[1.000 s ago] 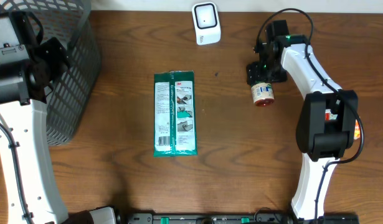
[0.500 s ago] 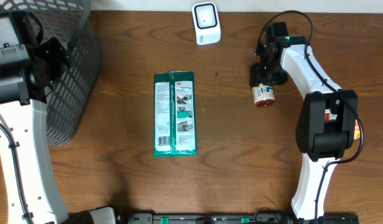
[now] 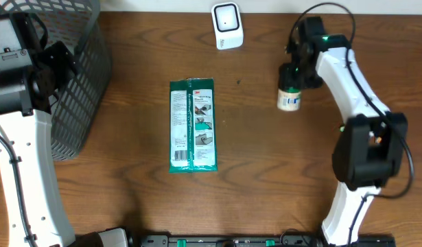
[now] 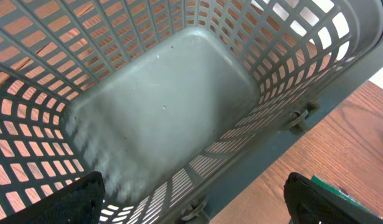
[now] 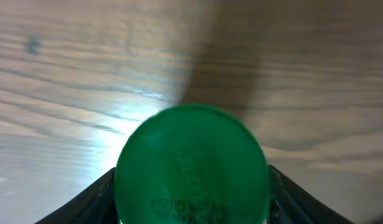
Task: Scan the item barcode
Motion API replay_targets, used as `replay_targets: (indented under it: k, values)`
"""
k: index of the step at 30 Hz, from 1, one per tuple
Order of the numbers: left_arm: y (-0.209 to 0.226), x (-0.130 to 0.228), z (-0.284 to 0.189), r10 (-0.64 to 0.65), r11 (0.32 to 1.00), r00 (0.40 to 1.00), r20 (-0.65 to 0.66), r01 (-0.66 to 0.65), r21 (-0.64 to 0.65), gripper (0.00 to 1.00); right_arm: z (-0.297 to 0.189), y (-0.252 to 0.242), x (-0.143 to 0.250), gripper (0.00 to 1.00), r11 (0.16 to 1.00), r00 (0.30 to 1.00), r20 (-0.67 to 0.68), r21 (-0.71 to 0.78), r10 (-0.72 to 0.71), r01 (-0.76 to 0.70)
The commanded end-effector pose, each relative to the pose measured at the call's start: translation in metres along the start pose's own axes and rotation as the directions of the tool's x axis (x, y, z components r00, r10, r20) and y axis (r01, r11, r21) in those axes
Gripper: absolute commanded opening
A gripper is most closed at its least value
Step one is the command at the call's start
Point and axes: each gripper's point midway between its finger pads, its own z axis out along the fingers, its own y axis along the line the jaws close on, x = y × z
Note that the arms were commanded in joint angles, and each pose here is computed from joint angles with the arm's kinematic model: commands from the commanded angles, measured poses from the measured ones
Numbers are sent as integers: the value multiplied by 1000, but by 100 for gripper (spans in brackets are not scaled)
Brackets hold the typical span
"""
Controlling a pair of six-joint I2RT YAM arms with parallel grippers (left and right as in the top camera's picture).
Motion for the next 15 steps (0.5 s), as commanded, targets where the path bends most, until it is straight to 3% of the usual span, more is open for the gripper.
replay_targets:
  k: [1, 7, 15]
  values:
    - [4, -2, -1, 5, 1000, 1000, 8, -5, -14, 92, -44, 4, -11, 34, 998, 993, 102, -13, 60, -59]
    - [4, -2, -1, 5, 1000, 1000, 8, -5, -14, 93, -44, 12, -2, 35, 998, 995, 80, -12, 60, -60]
    - [4, -2, -1, 5, 1000, 1000, 8, -5, -14, 92, 5, 24, 25, 35, 998, 998, 32, -11, 60, -59]
